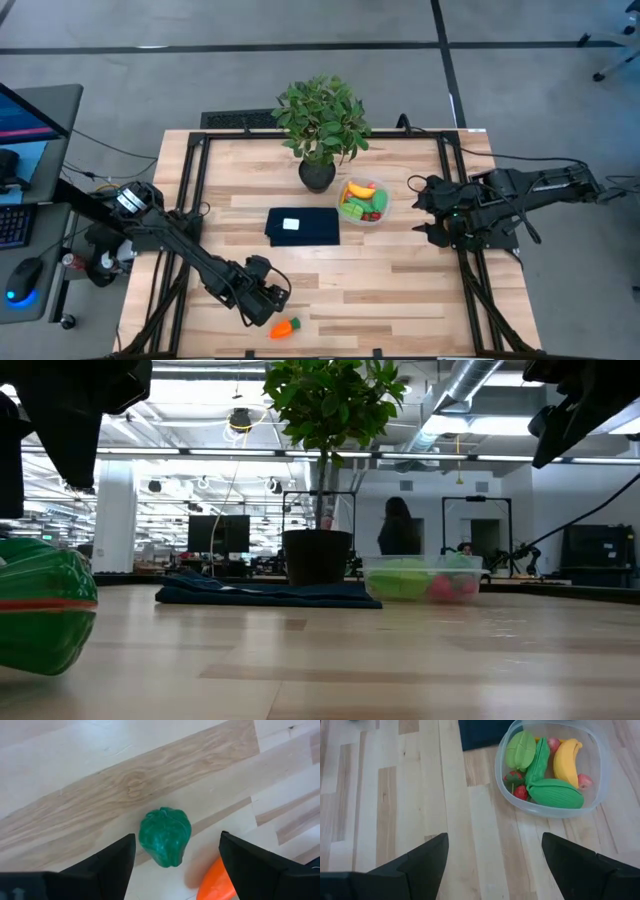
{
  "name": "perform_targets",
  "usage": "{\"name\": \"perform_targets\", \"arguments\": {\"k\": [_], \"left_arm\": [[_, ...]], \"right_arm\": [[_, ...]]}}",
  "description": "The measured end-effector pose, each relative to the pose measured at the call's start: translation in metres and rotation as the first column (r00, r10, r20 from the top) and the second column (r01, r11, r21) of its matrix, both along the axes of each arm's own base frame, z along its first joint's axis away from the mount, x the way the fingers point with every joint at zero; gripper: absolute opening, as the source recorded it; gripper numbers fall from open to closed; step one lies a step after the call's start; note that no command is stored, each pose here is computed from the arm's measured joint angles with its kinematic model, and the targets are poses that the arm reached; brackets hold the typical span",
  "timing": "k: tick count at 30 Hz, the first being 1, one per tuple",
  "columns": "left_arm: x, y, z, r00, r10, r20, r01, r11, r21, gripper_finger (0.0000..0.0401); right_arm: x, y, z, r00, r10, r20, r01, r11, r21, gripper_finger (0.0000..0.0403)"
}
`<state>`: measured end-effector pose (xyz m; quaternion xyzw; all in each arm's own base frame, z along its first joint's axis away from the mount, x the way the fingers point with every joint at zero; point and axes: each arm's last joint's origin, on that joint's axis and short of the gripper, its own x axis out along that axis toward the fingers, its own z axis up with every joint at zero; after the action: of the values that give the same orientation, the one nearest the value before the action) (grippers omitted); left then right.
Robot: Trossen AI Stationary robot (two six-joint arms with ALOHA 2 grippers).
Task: Pick and placing Produce into tupperware
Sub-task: Put the green bell pepper into the transparent container
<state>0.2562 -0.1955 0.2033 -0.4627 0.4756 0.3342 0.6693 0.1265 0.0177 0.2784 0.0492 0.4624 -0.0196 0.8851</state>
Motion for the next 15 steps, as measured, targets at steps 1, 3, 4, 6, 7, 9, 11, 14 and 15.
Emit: {"name": "perform_targets", "arguments": {"k": [1,3,4,6,7,9,11,14,15], "left_arm": [[0.0,0.0,0.0,1.0,0.001,0.0,-0.001,1.0,0.0,0.0275],[0.001,0.0,-0.002,1.0,0.001,-0.006,-0.001,1.0,0.001,0.0275],[0.002,-0.001,-0.005,1.0,0.0,-0.016,0.0,1.0,-0.004,0.0275],[0.004,-0.003,-0.013,0.999,-0.007,-0.054,0.006,1.0,-0.02,0.0275],[0.006,-0.005,-0.018,0.997,-0.016,-0.069,0.013,0.999,-0.044,0.0275],[0.012,-0.009,-0.026,0.997,-0.035,-0.07,0.03,0.997,-0.072,0.0275],[0.015,-0.012,-0.031,0.998,-0.037,-0.06,0.032,0.996,-0.078,0.0275],[0.019,-0.013,-0.035,0.999,-0.031,-0.032,0.029,0.997,-0.07,0.0275],[0.019,-0.013,-0.036,0.999,-0.031,-0.036,0.029,0.998,-0.064,0.0275]], "right_arm": [[0.0,0.0,0.0,1.0,0.0,0.0,0.0,1.0,0.0,0.0315],[0.0,0.0,0.0,1.0,0.001,0.0,-0.001,1.0,0.0,0.0315],[0.0,0.0,0.0,1.0,0.003,0.0,-0.003,1.0,-0.002,0.0315],[0.0,0.0,0.0,1.0,0.004,0.0,-0.004,1.0,-0.003,0.0315],[0.0,0.0,0.0,1.0,0.005,0.0,-0.005,1.0,-0.003,0.0315],[0.0,0.0,0.0,1.0,0.005,-0.001,-0.005,1.0,-0.004,0.0315],[0.0,0.0,0.0,1.0,0.006,-0.002,-0.006,1.0,-0.004,0.0315],[0.0,0.0,0.0,1.0,0.006,-0.004,-0.006,1.0,-0.005,0.0315],[0.0,0.0,0.0,1.0,0.006,-0.004,-0.006,1.0,-0.005,0.0315]]}}
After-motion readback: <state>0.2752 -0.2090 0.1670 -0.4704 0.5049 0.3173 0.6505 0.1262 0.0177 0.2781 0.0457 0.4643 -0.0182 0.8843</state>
